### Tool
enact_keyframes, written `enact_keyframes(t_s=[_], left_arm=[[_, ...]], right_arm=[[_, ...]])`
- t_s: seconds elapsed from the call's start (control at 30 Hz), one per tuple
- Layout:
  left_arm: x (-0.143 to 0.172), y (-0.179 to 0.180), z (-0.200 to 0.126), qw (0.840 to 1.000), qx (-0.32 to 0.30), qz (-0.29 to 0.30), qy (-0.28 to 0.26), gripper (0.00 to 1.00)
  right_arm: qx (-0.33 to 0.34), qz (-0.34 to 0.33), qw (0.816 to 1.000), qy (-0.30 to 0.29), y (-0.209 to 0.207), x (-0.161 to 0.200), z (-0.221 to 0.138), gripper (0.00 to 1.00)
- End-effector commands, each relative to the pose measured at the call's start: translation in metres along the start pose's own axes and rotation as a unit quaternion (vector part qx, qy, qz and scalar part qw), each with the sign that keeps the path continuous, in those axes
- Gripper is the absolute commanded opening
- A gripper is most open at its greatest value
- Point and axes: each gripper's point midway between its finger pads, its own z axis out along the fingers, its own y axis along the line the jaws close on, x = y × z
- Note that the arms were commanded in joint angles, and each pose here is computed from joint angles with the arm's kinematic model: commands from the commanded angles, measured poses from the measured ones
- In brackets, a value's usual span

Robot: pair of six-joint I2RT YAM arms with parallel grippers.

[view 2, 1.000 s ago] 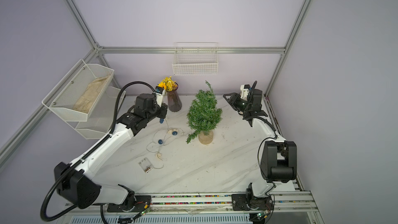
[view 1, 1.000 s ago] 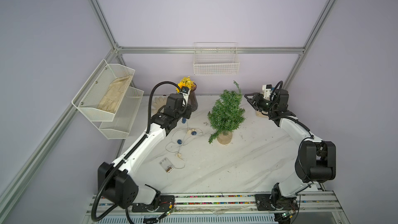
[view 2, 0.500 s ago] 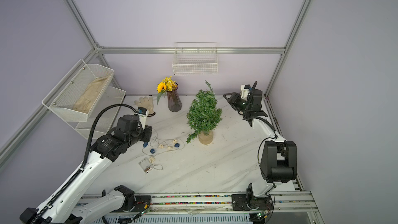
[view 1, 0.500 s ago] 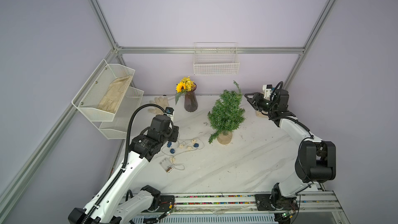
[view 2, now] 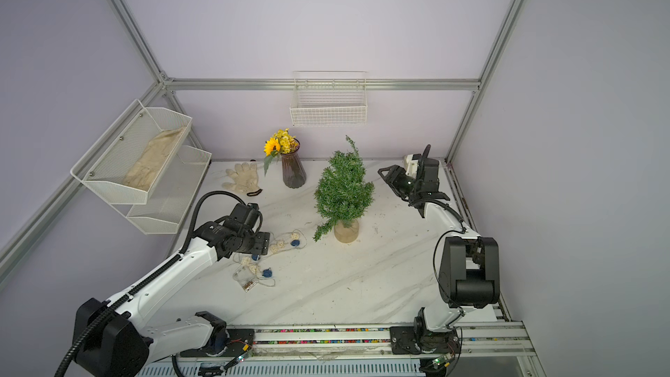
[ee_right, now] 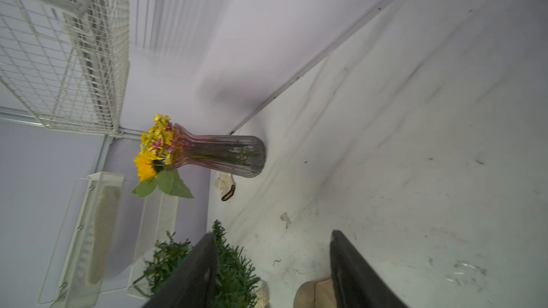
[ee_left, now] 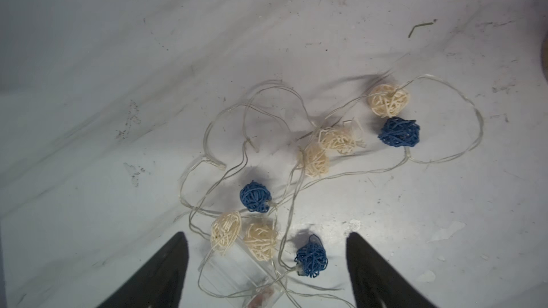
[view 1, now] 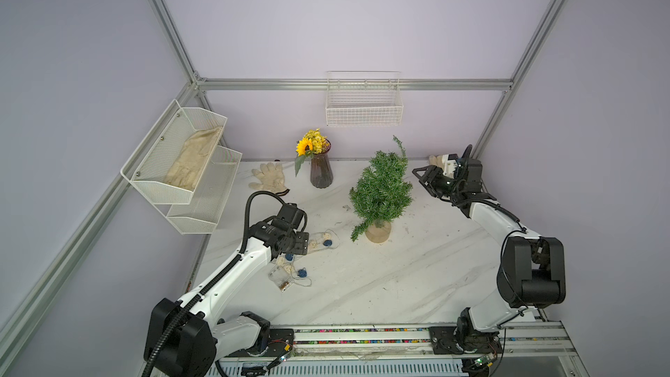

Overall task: Remove string lights from the small christmas tree
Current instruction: Adjust the light string at the center of the board.

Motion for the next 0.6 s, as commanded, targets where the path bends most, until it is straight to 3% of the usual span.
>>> enact_keyframes(t_s=[0.0, 0.03, 0.23, 0.37, 0.57], left_arm=[[-0.054, 0.021, -0.047, 0.993, -0.031, -0.035, -0.107, 0.97], [-0.057, 0.023, -0.05, 0.992, -0.035, -0.037, -0.119, 0.97], [-0.077, 0.029, -0.068, 0.975, -0.024, -0.105, -0.195, 1.0], [-0.078, 0.007, -0.068, 0.97, 0.044, -0.081, -0.223, 1.0], [-0.07, 0.006, -0.064, 0.968, 0.053, -0.074, -0.232, 1.0]], right_arm=[[0.084, -0.03, 0.994, -0.068, -0.015, -0.023, -0.028, 0.9], [0.101, -0.036, 0.991, -0.081, -0.019, -0.027, -0.032, 0.97], [0.239, -0.026, 0.961, -0.139, -0.065, -0.038, -0.06, 0.97], [0.255, -0.093, 0.952, -0.143, -0.073, -0.038, -0.062, 0.97], [0.269, -0.216, 0.918, -0.198, -0.092, -0.041, -0.067, 0.97]])
